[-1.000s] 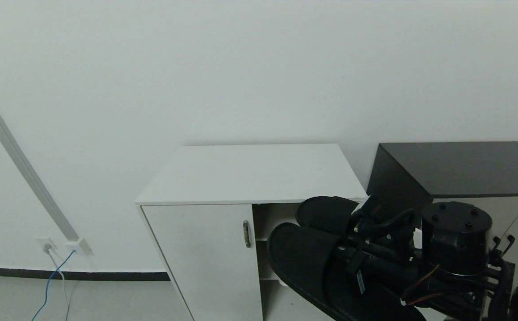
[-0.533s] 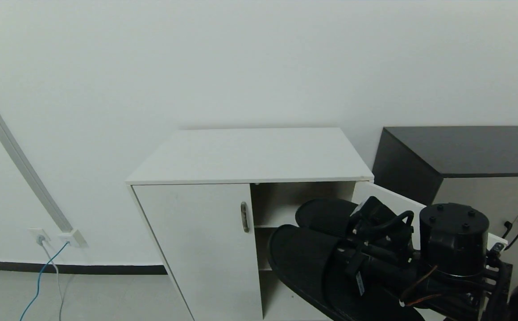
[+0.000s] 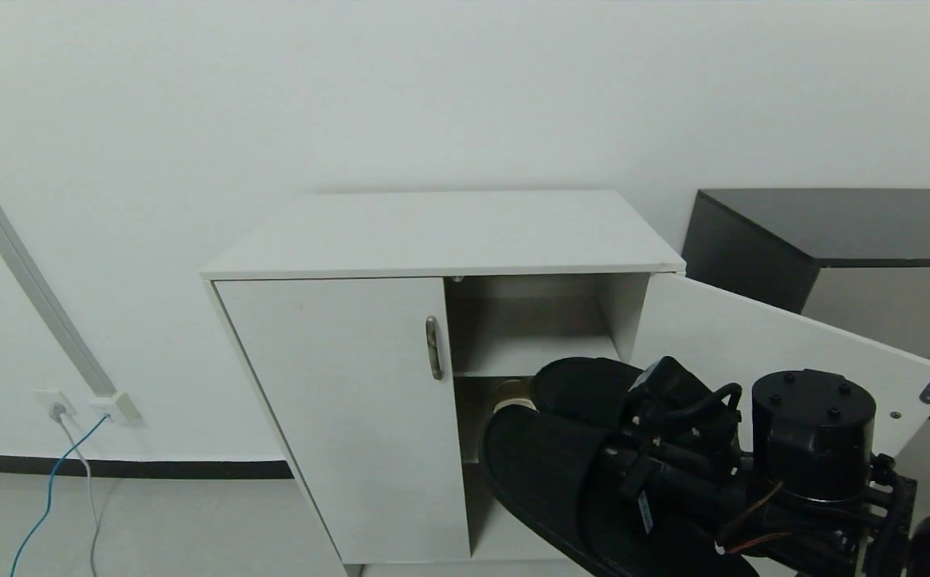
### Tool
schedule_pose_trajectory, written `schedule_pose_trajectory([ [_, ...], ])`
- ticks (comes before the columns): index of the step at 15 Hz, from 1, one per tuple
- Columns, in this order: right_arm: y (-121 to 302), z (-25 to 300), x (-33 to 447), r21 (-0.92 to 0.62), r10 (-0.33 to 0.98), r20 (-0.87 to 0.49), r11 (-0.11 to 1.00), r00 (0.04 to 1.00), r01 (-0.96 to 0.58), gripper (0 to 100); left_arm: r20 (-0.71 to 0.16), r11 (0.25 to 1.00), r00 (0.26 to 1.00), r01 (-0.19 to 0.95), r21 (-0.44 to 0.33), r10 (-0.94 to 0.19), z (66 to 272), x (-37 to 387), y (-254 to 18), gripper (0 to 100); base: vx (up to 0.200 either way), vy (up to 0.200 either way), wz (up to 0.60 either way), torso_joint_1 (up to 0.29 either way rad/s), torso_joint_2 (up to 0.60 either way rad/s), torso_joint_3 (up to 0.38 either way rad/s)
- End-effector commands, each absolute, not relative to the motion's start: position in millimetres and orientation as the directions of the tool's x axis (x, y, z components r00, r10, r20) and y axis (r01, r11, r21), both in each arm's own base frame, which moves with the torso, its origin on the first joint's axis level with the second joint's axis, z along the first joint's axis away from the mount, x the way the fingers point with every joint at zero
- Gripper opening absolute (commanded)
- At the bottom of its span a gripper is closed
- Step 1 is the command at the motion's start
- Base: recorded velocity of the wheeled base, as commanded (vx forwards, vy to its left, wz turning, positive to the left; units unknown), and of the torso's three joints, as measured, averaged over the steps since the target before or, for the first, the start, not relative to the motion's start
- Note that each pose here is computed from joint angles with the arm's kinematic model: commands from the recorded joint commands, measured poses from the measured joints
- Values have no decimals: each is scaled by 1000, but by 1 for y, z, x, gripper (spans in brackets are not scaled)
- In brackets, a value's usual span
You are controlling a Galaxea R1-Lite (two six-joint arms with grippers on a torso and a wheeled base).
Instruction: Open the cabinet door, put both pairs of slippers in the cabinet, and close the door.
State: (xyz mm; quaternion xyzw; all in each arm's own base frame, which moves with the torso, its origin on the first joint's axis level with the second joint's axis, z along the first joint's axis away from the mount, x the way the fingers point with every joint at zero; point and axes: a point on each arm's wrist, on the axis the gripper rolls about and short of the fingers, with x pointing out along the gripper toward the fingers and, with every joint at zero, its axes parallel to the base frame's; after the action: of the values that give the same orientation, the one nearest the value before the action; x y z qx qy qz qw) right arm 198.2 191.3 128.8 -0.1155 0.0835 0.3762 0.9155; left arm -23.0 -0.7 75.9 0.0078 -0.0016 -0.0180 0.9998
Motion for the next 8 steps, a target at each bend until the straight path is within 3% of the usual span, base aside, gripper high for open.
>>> schedule_pose_trajectory([
  [1, 192, 125, 199, -148, 667, -250, 689, 701, -709, 0, 2, 999, 999, 37, 15, -37, 76, -23, -1, 0, 0, 0, 0, -144, 481, 325],
  [8, 193, 123, 200, -149, 668, -241, 691, 704, -707, 0, 2, 999, 999, 35, 15, -35, 76, -23, -1, 0, 0, 0, 0, -129, 466, 340],
])
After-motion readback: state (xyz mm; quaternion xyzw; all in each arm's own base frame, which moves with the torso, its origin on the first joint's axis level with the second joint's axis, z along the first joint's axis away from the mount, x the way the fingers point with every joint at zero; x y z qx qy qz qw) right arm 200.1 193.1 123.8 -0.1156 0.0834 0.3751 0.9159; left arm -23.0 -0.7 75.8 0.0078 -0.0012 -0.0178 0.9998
